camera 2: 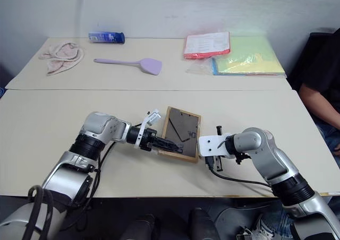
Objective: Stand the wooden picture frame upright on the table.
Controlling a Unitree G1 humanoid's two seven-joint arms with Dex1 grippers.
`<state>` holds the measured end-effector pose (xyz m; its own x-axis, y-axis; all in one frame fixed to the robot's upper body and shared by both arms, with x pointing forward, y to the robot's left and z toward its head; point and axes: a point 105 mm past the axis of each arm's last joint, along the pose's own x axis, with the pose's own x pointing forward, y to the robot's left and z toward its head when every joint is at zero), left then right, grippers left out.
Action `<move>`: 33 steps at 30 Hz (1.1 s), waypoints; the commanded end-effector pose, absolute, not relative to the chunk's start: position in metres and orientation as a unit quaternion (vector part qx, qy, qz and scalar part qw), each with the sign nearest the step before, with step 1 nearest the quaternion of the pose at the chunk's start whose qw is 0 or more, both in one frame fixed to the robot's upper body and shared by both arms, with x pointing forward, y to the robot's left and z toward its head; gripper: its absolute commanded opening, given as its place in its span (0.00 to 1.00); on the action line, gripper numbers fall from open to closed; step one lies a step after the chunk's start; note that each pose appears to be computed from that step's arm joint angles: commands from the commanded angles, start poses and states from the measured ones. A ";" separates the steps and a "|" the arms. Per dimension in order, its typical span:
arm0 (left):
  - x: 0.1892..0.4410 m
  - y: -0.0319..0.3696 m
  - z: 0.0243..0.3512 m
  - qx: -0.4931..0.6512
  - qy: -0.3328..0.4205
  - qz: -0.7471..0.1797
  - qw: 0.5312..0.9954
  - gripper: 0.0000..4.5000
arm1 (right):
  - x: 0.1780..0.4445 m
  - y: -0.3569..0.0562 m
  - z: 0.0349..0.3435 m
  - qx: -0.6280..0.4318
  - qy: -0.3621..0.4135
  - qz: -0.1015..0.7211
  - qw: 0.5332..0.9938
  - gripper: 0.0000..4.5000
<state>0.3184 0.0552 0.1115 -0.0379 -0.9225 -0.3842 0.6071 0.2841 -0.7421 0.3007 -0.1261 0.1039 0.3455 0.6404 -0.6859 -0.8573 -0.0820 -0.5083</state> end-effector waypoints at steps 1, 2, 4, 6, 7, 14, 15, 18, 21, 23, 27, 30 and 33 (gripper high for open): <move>0.320 0.061 0.128 -0.175 0.416 -0.587 0.672 0.32 | 0.291 -0.129 0.095 -0.459 0.124 0.568 0.672 0.00; 0.320 0.062 0.130 -0.176 0.413 -0.590 0.672 0.28 | 0.290 -0.128 0.098 -0.450 0.118 0.565 0.681 0.00; 0.318 0.064 0.139 -0.174 0.394 -0.606 0.669 0.28 | 0.287 -0.128 0.122 -0.390 0.098 0.546 0.735 0.00; 0.318 0.064 0.151 -0.175 0.368 -0.622 0.669 0.28 | 0.277 -0.130 0.152 -0.297 0.090 0.543 0.780 0.04; 0.318 0.065 0.157 -0.173 0.355 -0.627 0.671 0.28 | 0.269 -0.130 0.164 -0.254 0.093 0.554 0.787 0.08; 0.317 0.064 0.178 -0.140 0.299 -0.656 0.679 0.28 | 0.261 -0.118 0.227 -0.095 0.069 0.570 0.813 0.60; 0.317 0.063 0.179 -0.136 0.295 -0.659 0.678 0.28 | 0.264 -0.115 0.229 -0.087 0.070 0.568 0.815 0.67; 0.312 0.060 0.181 -0.116 0.286 -0.673 0.672 0.28 | 0.278 -0.103 0.230 -0.063 0.071 0.563 0.821 0.90; 0.307 0.058 0.182 -0.098 0.279 -0.688 0.663 0.28 | 0.287 -0.095 0.228 -0.056 0.075 0.561 0.823 1.00; 0.305 0.057 0.183 -0.095 0.274 -0.694 0.659 0.28 | 0.292 -0.092 0.227 -0.053 0.076 0.559 0.824 1.00; 0.308 0.055 0.178 -0.079 0.277 -0.687 0.667 0.28 | 0.275 -0.070 0.238 -0.061 0.058 0.620 0.780 1.00; 0.312 0.056 0.173 -0.078 0.279 -0.679 0.674 0.28 | 0.255 -0.064 0.244 -0.061 0.047 0.660 0.747 1.00; 0.318 0.060 0.171 -0.083 0.280 -0.669 0.683 0.28 | 0.252 -0.071 0.244 -0.075 0.048 0.653 0.752 1.00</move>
